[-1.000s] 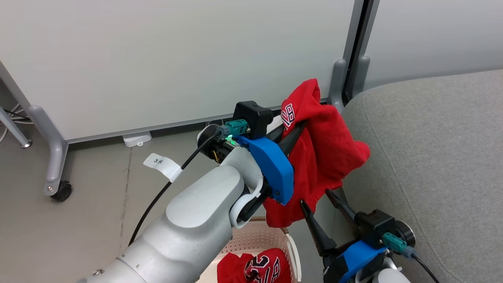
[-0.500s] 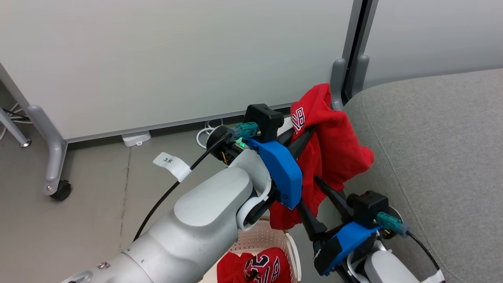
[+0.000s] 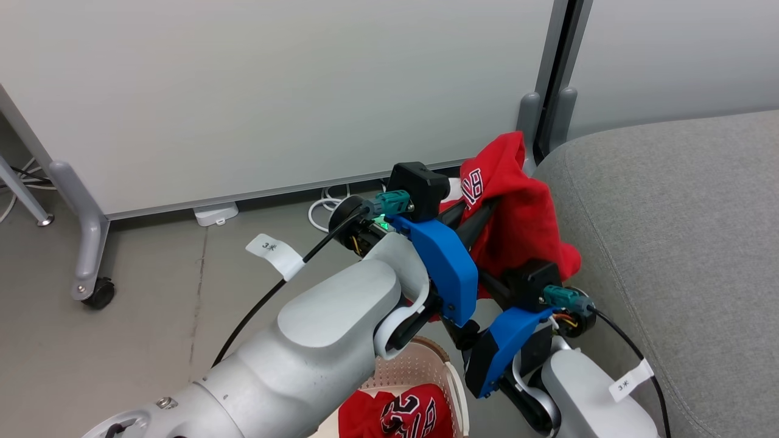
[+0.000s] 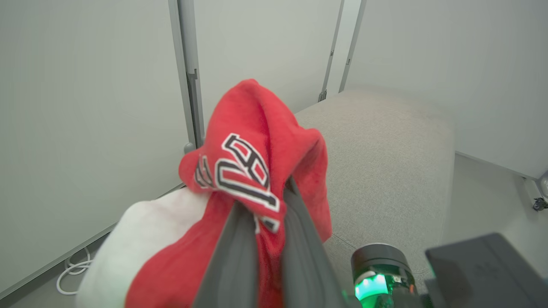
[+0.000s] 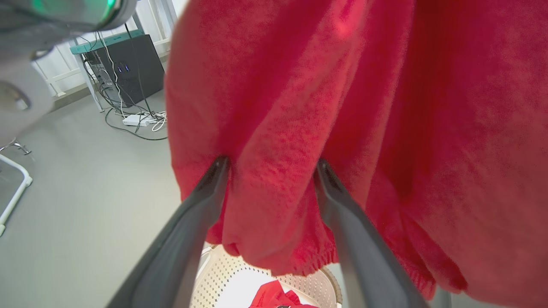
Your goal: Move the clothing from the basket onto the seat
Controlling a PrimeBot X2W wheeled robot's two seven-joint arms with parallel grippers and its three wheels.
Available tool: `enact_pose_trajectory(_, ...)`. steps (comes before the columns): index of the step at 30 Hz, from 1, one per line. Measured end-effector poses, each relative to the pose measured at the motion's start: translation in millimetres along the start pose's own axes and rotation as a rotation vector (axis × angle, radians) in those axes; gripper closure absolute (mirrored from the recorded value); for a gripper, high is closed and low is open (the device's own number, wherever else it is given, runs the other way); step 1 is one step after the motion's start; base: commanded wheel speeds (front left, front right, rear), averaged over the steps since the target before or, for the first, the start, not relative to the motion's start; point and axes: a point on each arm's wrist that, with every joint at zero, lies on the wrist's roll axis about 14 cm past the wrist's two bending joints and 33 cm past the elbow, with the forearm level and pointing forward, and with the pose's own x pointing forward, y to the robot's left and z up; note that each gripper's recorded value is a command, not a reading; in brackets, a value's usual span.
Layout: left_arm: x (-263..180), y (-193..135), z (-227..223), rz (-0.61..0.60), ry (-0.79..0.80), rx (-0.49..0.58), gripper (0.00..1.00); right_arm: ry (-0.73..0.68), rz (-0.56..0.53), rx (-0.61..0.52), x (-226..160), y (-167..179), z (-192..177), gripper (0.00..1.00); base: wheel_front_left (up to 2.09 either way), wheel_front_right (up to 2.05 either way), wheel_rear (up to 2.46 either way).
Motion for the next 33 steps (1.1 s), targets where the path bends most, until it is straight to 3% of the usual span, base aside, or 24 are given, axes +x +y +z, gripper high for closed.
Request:
enact_pose_trajectory(4,0.9,0.0,1.5,0.0,-0.003,0.002,1.0,-0.01,0.006,-0.015,6.3,-1.1,6.7,0.0,0.0,0.0,0.0)
enact_pose_trajectory(5,0.9,0.0,1.1,0.0,-0.002,-0.001,1.0,-0.009,0.007,-0.019,7.4,-1.4,7.1,0.44,0.0,0.0,0.0)
enact_pose_trajectory(6,0.9,0.0,0.2,0.0,0.001,-0.001,1.0,-0.007,0.008,-0.022,8.1,-1.5,6.7,0.62,0.0,0.0,0.0)
enact_pose_trajectory(7,0.8,0.0,-0.5,0.0,0.003,-0.002,1.0,-0.007,0.008,-0.023,8.7,-1.9,6.6,1.0,0.0,0.0,0.0)
enact_pose_trajectory(24,3.2,2.9,-2.1,0.009,0.008,0.009,1.0,-0.001,0.003,-0.049,7.8,-5.0,2.8,1.0,0.0,0.0,0.0)
enact_pose_trajectory(25,3.3,3.1,-1.8,0.01,0.006,0.012,0.54,-0.001,0.002,-0.049,7.7,-5.3,2.8,1.0,0.0,0.0,0.0)
enact_pose_trajectory(26,3.6,3.1,-1.7,0.009,0.007,0.016,0.0,-0.001,0.001,-0.05,7.6,-5.7,2.8,1.0,0.0,0.0,0.0)
enact_pose_trajectory(33,3.9,3.6,-0.9,0.0,-0.003,0.021,0.0,0.0,-0.006,-0.057,7.0,-8.0,2.8,1.0,0.0,0.0,0.0)
